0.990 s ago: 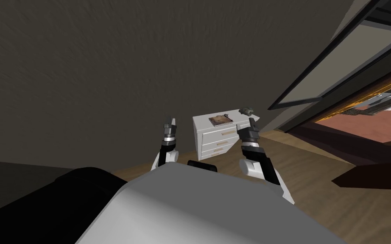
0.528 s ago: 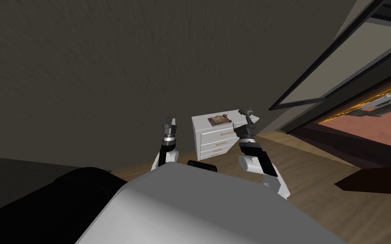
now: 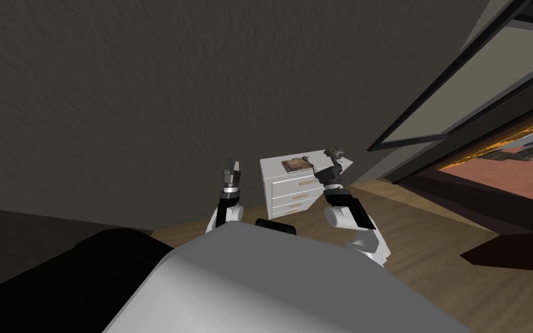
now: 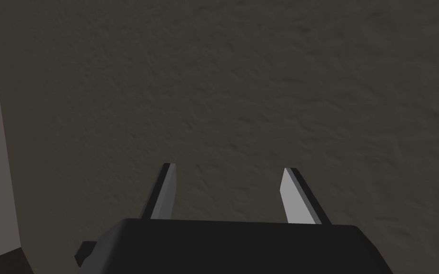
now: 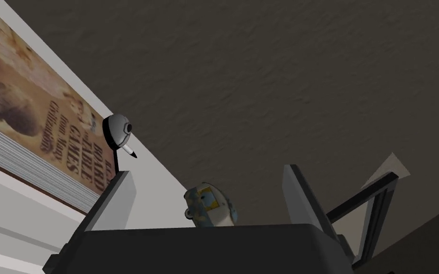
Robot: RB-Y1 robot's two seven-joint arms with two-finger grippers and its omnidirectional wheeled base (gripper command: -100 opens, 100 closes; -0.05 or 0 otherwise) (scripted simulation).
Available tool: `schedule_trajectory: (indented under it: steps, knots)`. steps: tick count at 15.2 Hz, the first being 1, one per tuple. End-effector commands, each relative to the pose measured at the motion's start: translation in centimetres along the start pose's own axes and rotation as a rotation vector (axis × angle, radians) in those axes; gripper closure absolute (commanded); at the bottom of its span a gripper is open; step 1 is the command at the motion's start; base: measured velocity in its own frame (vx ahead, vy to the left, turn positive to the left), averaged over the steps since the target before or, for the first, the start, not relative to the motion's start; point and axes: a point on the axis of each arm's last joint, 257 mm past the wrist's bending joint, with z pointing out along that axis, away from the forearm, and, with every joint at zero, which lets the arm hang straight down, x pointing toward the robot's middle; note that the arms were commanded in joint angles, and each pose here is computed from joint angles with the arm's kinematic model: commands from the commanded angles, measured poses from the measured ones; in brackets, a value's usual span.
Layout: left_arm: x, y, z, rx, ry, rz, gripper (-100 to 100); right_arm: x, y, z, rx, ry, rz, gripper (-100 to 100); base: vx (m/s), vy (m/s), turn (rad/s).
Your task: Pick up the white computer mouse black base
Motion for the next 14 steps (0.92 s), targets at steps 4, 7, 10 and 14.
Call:
schedule_trajectory:
  steps: [4, 7, 10, 14]
  knots:
    - [0.0, 0.0, 0.0, 0.000, 0.000, 0.000, 0, 0.4, -1.4, 1.5, 0.068, -0.001, 0.130, -100, 0.009, -0.049, 0.038]
    - [0.0, 0.0, 0.0, 0.000, 0.000, 0.000, 0, 0.8, -1.8, 2.5, 0.096, 0.003, 0.202, -100, 0.007, -0.039, 0.015]
    - [0.0, 0.0, 0.0, 0.000, 0.000, 0.000, 0, 0.7, -2.1, 2.4, 0.108, -0.006, 0.242, -100, 0.010, -0.042, 0.028]
    - [0.0, 0.0, 0.0, 0.000, 0.000, 0.000, 0, 1.1, -2.9, 3.3, 0.149, -0.011, 0.328, -100, 0.008, -0.043, 0.027]
